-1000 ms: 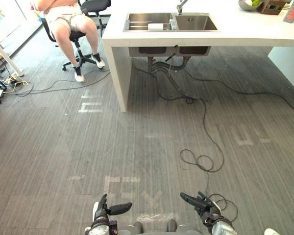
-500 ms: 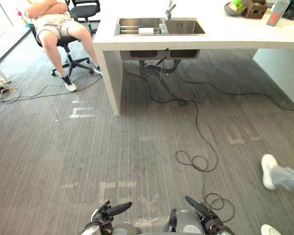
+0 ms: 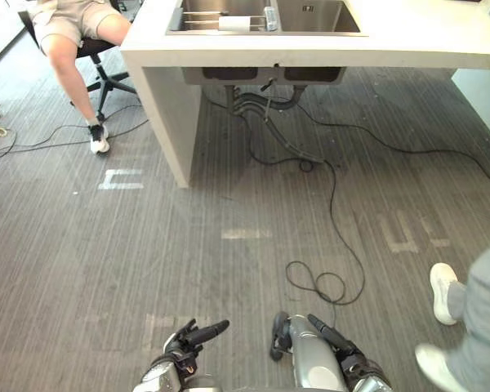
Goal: Walk over to the sink, pick up the cup, carry it to the dishwasher, place the cup inside the dishwasher, then close the dishwasher door
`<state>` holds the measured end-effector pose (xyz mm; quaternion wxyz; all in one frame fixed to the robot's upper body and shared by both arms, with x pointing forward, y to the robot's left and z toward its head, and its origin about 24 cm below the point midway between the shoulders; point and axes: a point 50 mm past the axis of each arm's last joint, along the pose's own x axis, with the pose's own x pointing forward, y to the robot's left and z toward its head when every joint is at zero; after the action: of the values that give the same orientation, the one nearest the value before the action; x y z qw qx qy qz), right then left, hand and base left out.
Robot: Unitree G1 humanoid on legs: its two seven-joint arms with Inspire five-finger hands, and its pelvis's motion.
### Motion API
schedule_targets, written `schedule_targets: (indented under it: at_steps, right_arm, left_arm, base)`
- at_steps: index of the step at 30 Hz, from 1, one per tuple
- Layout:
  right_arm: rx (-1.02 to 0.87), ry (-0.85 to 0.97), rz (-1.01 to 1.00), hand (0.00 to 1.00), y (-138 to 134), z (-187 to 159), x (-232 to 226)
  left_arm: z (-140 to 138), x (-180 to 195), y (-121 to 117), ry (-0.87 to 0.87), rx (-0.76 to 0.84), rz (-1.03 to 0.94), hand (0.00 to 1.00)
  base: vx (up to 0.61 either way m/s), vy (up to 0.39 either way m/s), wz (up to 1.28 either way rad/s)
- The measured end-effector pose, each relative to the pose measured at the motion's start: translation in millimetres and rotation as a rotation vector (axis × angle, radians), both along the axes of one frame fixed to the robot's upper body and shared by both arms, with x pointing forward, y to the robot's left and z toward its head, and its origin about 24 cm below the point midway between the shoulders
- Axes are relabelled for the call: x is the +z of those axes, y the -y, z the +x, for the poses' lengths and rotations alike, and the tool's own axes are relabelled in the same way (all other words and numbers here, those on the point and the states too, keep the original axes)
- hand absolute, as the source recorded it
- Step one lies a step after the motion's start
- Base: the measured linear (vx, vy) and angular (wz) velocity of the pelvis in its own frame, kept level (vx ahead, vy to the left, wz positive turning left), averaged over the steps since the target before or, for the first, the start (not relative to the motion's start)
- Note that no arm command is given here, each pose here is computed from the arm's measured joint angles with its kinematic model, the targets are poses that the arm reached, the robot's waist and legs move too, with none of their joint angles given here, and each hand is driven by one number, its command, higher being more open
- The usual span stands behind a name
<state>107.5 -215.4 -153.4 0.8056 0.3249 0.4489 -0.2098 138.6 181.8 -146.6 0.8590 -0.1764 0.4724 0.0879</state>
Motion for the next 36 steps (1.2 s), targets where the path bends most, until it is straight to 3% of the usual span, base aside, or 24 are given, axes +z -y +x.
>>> schedule_targets:
  at_steps: [5,12,16,19,22,27,32,36]
  right_arm:
    - [0.028,-0.049,-0.052,1.00,13,-18,-2]
    - [0.034,0.018,-0.117,1.00,23,8,7]
    - [-0.037,-0.001,-0.085,1.00,21,-2,4]
    - [-0.057,-0.024,-0.046,1.00,11,-7,-1]
    - [-0.096,-0.071,-0.022,1.00,12,-13,-4]
    - [-0.149,-0.043,-0.071,1.00,22,-12,-2]
    - [-0.211,-0.018,-0.087,1.00,31,-15,0]
    - [-0.266,-0.136,0.007,1.00,11,-58,-13]
  left_arm:
    - [8,6,7,0.118,0.079,-0.035,1.00]
    - [31,29,17,0.328,0.108,-0.053,1.00]
    - [27,35,13,0.393,0.133,-0.028,1.00]
    - [60,79,10,0.643,0.137,-0.006,1.00]
    - [87,145,5,0.958,0.202,0.063,1.00]
    - [86,256,-30,1.415,0.406,0.393,1.00]
    - [85,290,-45,1.561,0.575,0.522,1.00]
    - [102,293,-48,1.558,0.611,0.533,1.00]
  base:
    - [0.48,-0.120,-0.08]
    - [0.45,0.018,-0.30]
    - [0.48,0.189,-0.11]
    - [0.39,0.201,0.10]
    - [0.35,0.199,0.20]
    - [0.38,0.143,0.07]
    - [0.29,0.021,0.09]
    - [0.29,-0.145,0.97]
